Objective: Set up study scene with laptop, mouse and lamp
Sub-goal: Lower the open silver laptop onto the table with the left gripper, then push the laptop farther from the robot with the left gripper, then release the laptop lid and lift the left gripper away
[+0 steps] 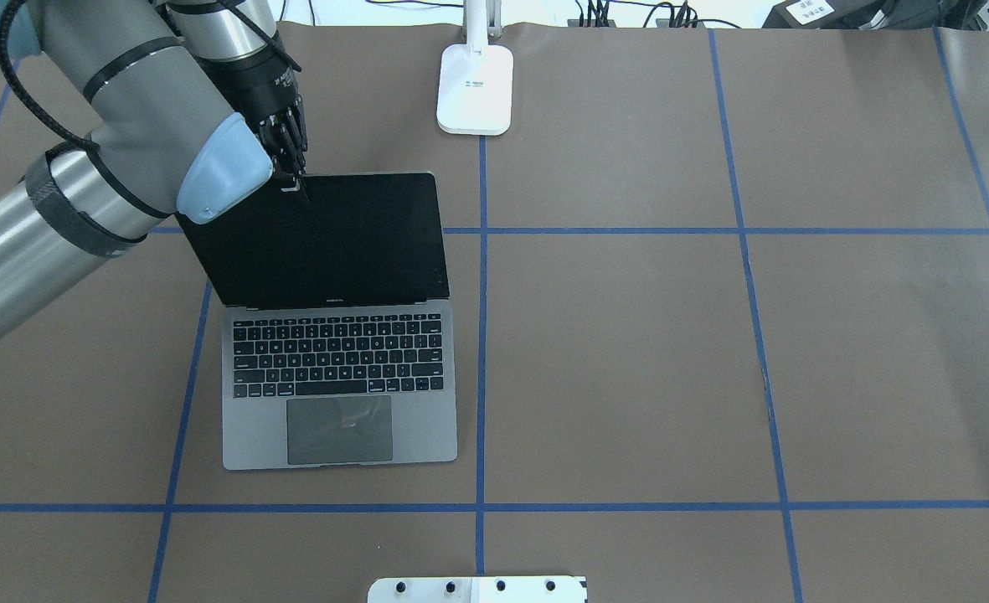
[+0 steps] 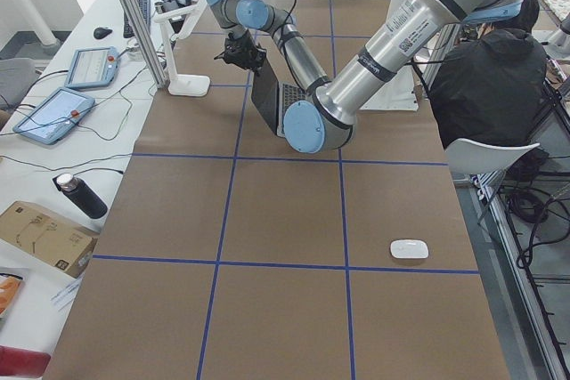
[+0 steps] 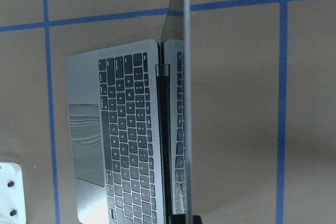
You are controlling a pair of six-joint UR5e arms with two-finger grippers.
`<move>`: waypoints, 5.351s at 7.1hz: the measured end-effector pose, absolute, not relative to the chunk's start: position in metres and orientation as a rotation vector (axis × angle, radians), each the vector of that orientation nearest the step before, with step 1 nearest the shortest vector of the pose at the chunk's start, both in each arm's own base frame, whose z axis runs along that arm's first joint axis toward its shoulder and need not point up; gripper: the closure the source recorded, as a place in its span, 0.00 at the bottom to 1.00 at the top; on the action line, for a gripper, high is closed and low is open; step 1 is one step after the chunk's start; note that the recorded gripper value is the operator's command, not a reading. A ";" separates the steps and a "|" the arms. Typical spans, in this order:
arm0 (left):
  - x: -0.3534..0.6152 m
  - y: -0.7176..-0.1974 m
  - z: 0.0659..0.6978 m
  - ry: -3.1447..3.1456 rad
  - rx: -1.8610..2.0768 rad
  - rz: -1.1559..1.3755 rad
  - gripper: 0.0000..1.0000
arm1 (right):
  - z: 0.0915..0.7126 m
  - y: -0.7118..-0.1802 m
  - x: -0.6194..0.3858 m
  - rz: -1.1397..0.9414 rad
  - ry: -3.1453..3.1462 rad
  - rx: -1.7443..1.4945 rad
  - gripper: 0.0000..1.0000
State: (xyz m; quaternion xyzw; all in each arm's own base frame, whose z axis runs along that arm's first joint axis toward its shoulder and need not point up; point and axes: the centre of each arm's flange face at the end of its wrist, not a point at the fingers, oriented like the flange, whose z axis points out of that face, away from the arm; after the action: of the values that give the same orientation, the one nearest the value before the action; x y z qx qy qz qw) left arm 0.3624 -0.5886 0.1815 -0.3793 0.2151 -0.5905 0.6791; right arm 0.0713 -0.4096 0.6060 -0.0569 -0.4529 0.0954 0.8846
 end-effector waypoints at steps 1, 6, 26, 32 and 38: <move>0.363 -0.593 0.183 0.499 -0.823 -1.318 1.00 | 0.604 -0.413 0.071 0.198 -0.942 -0.116 0.01; 0.365 -0.613 0.199 0.511 -0.703 -1.294 1.00 | 0.599 -0.421 0.072 0.194 -0.942 -0.107 0.01; 0.371 -0.624 0.222 0.519 -0.773 -1.468 0.04 | 0.605 -0.443 0.073 0.195 -0.941 -0.111 0.01; 0.349 -0.610 0.200 0.604 -0.729 -1.427 0.00 | 0.604 -0.442 0.073 0.192 -0.945 -0.106 0.01; 0.262 -0.590 0.225 0.783 -0.379 -0.973 0.00 | 0.593 -0.437 0.068 0.161 -1.003 -0.084 0.01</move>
State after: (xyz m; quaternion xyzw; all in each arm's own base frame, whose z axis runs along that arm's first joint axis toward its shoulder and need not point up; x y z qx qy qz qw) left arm 0.2622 -0.5902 0.2249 -0.1762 0.3644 -0.4528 0.7944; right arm 0.0682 -0.4372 0.5935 -0.0404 -0.4802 0.0769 0.8728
